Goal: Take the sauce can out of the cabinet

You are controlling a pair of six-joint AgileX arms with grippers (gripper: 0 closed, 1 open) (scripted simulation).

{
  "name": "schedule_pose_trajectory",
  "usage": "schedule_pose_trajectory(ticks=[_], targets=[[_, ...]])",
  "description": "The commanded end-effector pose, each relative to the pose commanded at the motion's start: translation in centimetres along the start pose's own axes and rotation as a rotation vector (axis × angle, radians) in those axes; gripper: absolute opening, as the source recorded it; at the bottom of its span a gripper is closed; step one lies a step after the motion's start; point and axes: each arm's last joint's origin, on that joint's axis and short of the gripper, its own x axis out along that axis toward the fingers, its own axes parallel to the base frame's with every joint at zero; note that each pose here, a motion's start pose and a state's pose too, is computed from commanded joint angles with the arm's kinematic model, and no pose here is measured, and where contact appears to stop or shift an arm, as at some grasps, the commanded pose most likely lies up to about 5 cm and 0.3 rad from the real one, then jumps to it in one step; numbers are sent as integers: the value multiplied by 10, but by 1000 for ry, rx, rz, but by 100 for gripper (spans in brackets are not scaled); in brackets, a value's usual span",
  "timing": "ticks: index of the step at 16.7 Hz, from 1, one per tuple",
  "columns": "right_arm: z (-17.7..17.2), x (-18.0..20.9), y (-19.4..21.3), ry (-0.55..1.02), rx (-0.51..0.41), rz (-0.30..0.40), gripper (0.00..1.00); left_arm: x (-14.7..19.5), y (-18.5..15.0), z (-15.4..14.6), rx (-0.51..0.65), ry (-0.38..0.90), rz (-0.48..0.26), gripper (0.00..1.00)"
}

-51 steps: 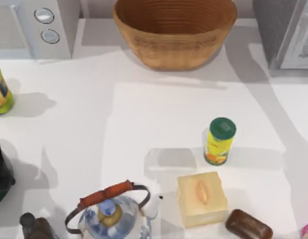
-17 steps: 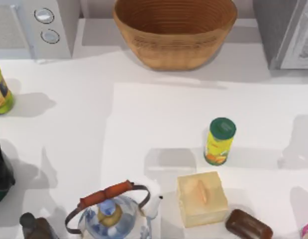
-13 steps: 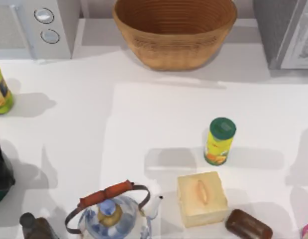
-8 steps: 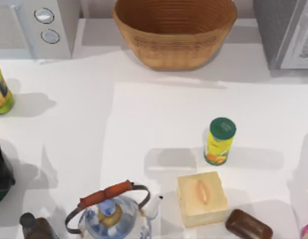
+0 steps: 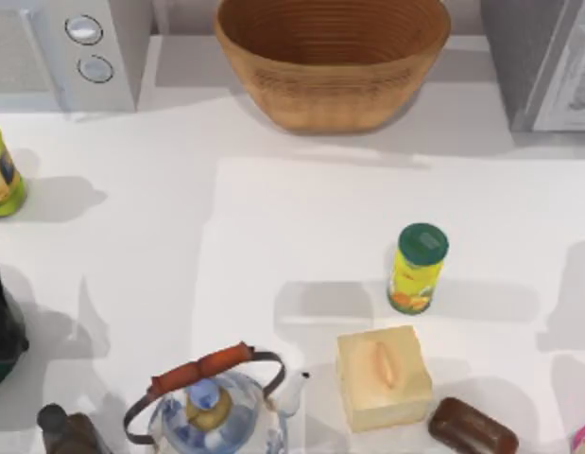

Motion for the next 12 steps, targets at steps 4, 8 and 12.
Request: schedule_pose_trajectory(ticks=[4,8,12], targets=[[30,20,12,-29,4,94,0,0,0,0,0,0,0,100],[49,61,38,-15,6,228,0,0,0,0,0,0,0,100],[42,113,83,19,4,379,0,0,0,0,0,0,0,100]])
